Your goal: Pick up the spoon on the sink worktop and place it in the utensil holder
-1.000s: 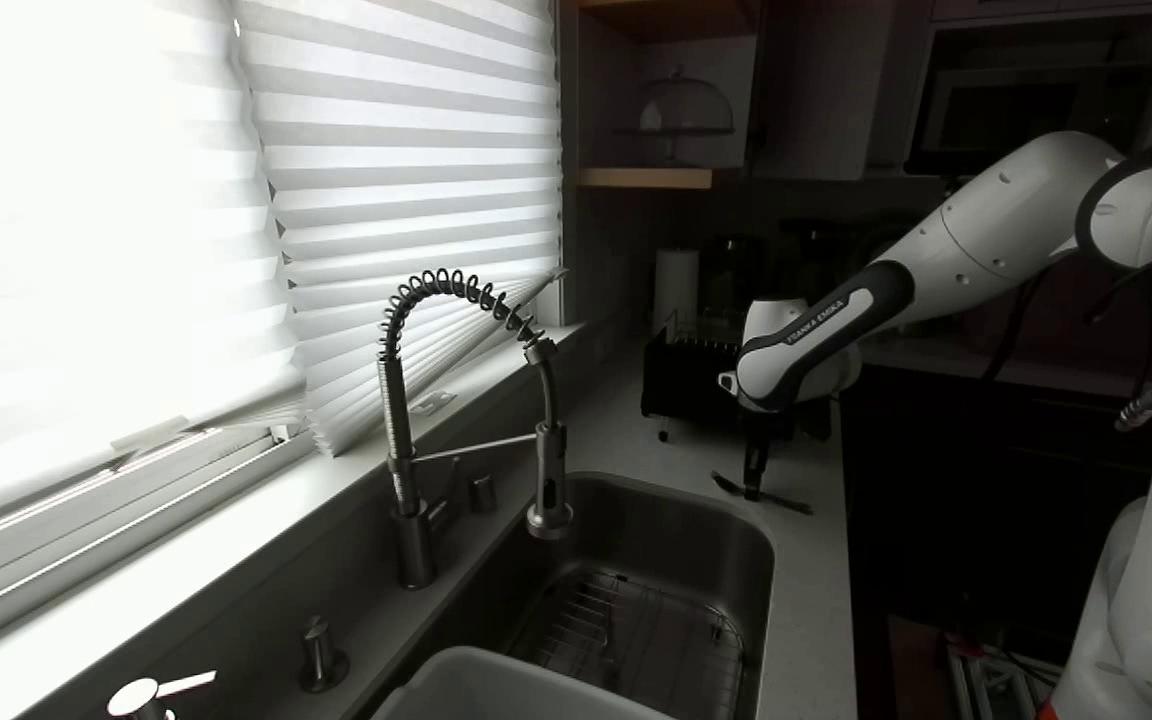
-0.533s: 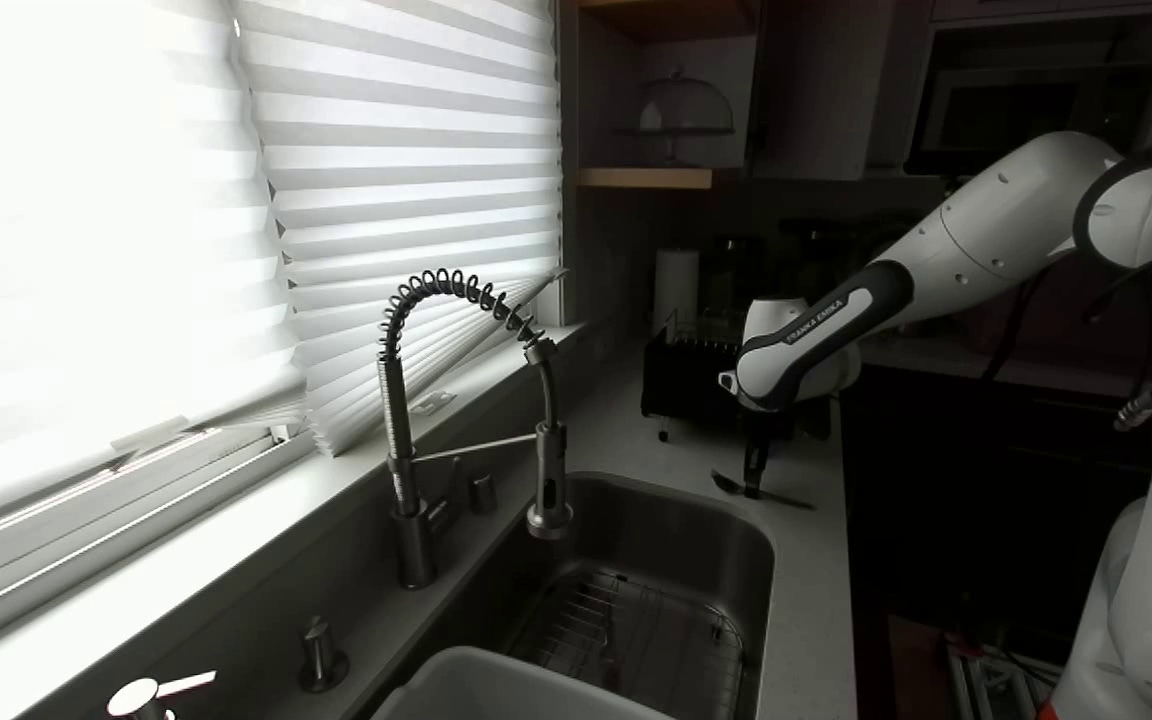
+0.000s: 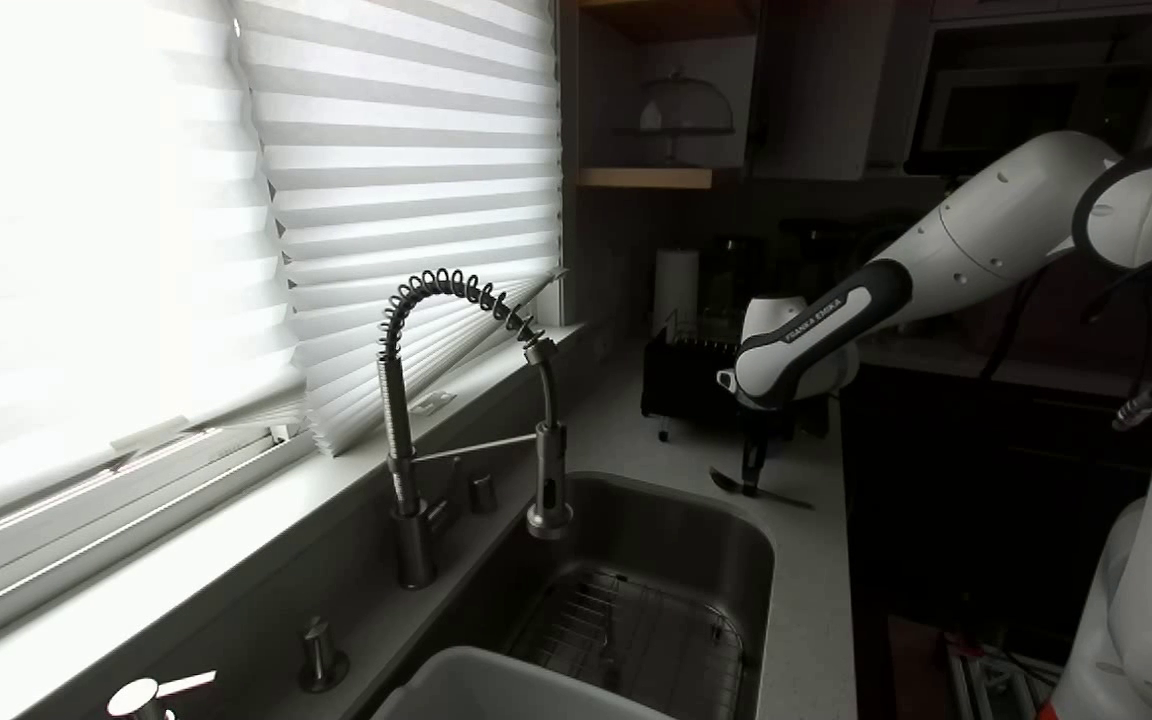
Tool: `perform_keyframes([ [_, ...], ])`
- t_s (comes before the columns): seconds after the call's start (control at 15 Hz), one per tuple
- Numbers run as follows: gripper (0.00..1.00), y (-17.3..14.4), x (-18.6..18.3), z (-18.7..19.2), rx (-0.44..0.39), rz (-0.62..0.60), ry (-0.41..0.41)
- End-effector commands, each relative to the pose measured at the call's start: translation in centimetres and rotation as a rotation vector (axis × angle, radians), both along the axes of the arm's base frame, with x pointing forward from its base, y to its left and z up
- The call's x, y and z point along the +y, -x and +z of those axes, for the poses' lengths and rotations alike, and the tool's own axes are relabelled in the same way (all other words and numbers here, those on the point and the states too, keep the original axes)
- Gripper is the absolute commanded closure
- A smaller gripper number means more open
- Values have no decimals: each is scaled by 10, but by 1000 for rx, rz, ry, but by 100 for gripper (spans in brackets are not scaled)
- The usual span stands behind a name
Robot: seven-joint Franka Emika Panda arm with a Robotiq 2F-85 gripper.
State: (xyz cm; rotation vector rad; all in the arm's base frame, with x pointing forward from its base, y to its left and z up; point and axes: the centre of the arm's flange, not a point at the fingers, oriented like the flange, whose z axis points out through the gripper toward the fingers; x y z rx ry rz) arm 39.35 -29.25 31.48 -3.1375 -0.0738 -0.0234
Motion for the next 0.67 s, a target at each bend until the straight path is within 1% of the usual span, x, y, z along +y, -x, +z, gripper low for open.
perform_keyframes([
  [0.0,98,-1,-2,13,-9,17,-5],
  [0.33,98,-6,-5,35,-14,25,-5],
  [0.6,98,-10,-6,63,-20,30,-21],
])
